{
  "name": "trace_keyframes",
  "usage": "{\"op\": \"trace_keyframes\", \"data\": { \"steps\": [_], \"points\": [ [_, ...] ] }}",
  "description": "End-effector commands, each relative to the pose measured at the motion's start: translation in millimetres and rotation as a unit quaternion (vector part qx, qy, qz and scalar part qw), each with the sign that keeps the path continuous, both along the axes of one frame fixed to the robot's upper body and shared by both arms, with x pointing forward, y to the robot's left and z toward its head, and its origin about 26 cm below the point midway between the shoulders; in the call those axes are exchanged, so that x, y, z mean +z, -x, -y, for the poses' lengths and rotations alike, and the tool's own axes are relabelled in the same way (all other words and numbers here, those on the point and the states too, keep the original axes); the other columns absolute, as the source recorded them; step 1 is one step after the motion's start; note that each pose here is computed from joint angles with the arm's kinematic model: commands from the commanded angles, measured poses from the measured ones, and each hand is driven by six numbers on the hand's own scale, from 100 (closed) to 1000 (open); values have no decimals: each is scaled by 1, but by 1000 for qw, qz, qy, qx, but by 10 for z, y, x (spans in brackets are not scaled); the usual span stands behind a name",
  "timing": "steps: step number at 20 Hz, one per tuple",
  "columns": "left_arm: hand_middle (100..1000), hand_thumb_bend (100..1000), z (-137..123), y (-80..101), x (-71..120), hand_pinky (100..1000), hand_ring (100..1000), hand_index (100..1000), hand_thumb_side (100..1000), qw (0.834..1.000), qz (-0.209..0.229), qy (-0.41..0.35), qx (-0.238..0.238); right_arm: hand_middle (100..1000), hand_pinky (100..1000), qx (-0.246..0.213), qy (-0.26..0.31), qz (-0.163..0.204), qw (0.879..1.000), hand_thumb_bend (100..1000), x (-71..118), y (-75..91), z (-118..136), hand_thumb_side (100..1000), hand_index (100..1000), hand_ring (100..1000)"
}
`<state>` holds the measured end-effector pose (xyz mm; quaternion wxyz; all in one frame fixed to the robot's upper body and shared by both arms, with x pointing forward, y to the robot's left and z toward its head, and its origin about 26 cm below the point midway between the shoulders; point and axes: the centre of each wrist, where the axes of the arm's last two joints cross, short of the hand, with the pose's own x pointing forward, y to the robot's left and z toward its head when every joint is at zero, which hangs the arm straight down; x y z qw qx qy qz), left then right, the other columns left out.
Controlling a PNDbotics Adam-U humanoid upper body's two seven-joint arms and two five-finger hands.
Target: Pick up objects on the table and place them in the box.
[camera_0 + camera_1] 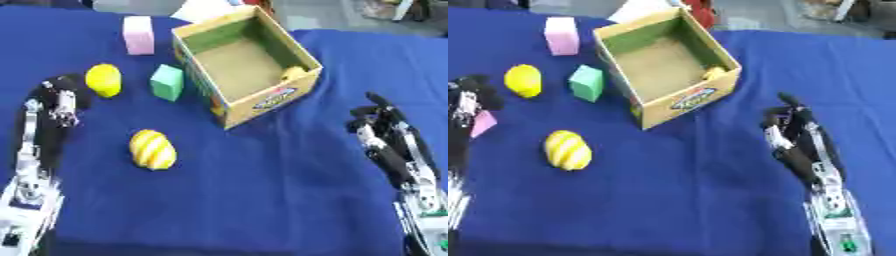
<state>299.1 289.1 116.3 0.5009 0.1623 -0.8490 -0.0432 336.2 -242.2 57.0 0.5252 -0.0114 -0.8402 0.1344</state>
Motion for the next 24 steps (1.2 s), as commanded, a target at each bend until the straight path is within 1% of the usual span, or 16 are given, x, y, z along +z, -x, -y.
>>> {"op": "trace_keyframes", "data": {
  "steps": [1, 5, 8, 9, 10, 13, 16, 17, 19, 20, 21, 24],
  "points": [
    [549, 100, -132, -7, 231, 598, 569, 727, 621, 999, 27, -44, 13, 660, 648, -4, 7, 6, 1000, 100, 41, -6, 46, 428, 926, 619],
    [558, 100, -337, -20, 542, 608, 575, 740, 536, 990, 43, -133, 31, 660, 648, -8, 10, 2, 1000, 100, 19, 5, 76, 430, 926, 619],
    [567, 100, -471, -22, 808, 618, 582, 751, 491, 974, 48, -216, 41, 660, 648, -9, 13, -1, 1000, 100, 7, 11, 94, 432, 926, 619],
    [578, 100, -507, -23, 888, 628, 590, 763, 449, 967, 46, -245, 42, 660, 648, -9, 13, -1, 1000, 100, 3, 13, 98, 433, 926, 619],
    [584, 100, -547, -28, 965, 634, 595, 770, 427, 959, 41, -276, 43, 660, 649, -9, 14, -2, 1000, 100, 1, 15, 102, 433, 926, 619],
    [615, 100, -652, -50, 1152, 668, 623, 803, 363, 931, 18, -362, 46, 660, 649, -10, 18, -4, 1000, 100, -8, 21, 121, 433, 926, 619],
    [647, 100, -739, -86, 1292, 695, 649, 829, 338, 896, -17, -441, 44, 661, 649, -12, 20, -7, 1000, 100, -18, 27, 139, 433, 926, 619],
    [679, 100, -771, -106, 1325, 716, 675, 847, 333, 885, -33, -463, 43, 661, 649, -11, 21, -7, 1000, 100, -20, 28, 141, 433, 926, 619],
    [708, 100, -830, -148, 1380, 735, 697, 865, 335, 862, -68, -500, 38, 661, 649, -11, 23, -8, 1000, 100, -23, 29, 146, 433, 926, 620],
    [726, 122, -859, -171, 1399, 746, 709, 877, 348, 851, -89, -517, 33, 661, 649, -11, 24, -8, 1000, 100, -25, 30, 149, 433, 926, 619],
    [751, 167, -887, -192, 1409, 763, 731, 892, 376, 838, -111, -533, 26, 661, 649, -11, 25, -9, 1000, 100, -29, 31, 154, 434, 926, 619],
    [781, 242, -973, -262, 1432, 785, 755, 906, 410, 804, -176, -568, 12, 661, 649, -11, 26, -12, 1000, 100, -40, 36, 162, 435, 926, 619]
  ]
}}
